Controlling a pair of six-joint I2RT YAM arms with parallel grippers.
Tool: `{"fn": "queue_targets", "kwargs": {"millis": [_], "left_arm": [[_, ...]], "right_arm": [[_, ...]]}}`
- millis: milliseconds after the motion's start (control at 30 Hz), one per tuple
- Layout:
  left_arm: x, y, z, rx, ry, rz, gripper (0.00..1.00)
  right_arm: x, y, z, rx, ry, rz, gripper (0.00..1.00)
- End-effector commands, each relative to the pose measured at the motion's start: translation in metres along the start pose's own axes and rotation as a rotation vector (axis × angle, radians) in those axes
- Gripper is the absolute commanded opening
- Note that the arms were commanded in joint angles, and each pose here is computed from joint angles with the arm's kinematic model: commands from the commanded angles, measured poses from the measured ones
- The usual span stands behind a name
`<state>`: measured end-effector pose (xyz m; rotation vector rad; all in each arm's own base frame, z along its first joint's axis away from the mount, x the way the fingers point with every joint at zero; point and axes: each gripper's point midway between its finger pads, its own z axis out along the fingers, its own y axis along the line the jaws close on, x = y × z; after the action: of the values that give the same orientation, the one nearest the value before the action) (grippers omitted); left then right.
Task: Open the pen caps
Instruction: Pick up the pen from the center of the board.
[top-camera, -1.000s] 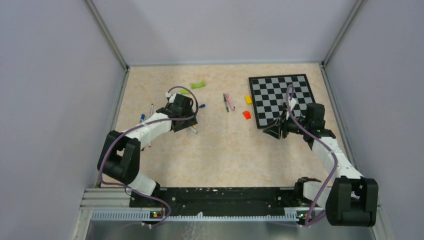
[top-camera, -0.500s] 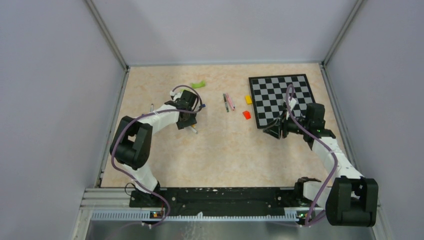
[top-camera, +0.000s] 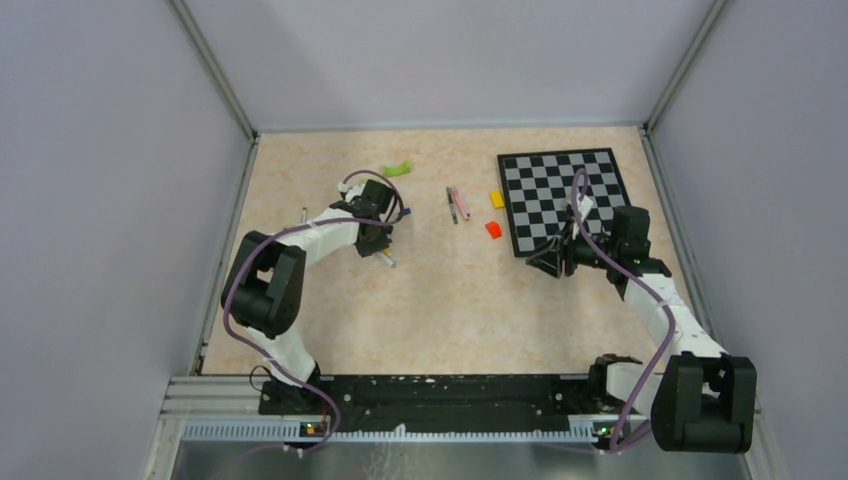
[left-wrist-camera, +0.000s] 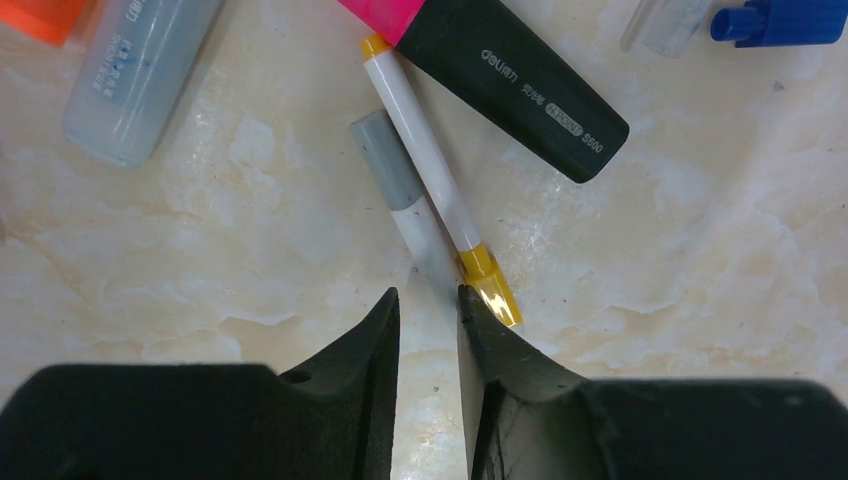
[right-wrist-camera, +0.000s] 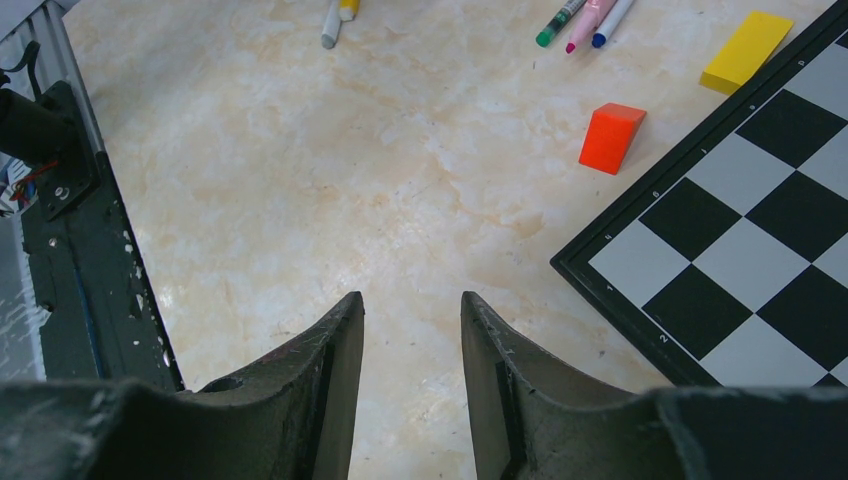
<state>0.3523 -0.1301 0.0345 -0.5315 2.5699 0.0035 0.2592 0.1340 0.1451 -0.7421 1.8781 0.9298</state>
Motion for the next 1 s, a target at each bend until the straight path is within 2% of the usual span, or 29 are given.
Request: {"fn": "queue_targets", "kwargs": {"millis": [0, 300, 467, 667, 967], "left_arm": [[0.001, 0.009, 0.006, -0.040, -0.001, -0.033, 0.31], [0.010, 0.016, 0.013, -0.055, 0.043, -0.050, 0.35], [0.025, 0.029, 0.019, -0.067, 0.103, -0.090, 0.35], [0.031, 0.040, 0.019, -0.075, 0.109, -0.109, 0.33], [0.032, 0.049, 0.013, -0.086, 0.109, -0.090, 0.15]], "right_arm": [[-0.004, -0.005, -0.001, 0.009, -0.018, -0.032, 0.40], [-0.005, -0.005, -0.001, 0.010, -0.020, -0.037, 0.40], [-0.006, -0.004, -0.002, 0.009, -0.022, -0.038, 0.40], [-0.006, -0.004, -0.002, 0.007, -0.022, -0.038, 0.40], [-0.008, -0.003, -0.002, 0.008, -0.025, -0.045, 0.40]]}}
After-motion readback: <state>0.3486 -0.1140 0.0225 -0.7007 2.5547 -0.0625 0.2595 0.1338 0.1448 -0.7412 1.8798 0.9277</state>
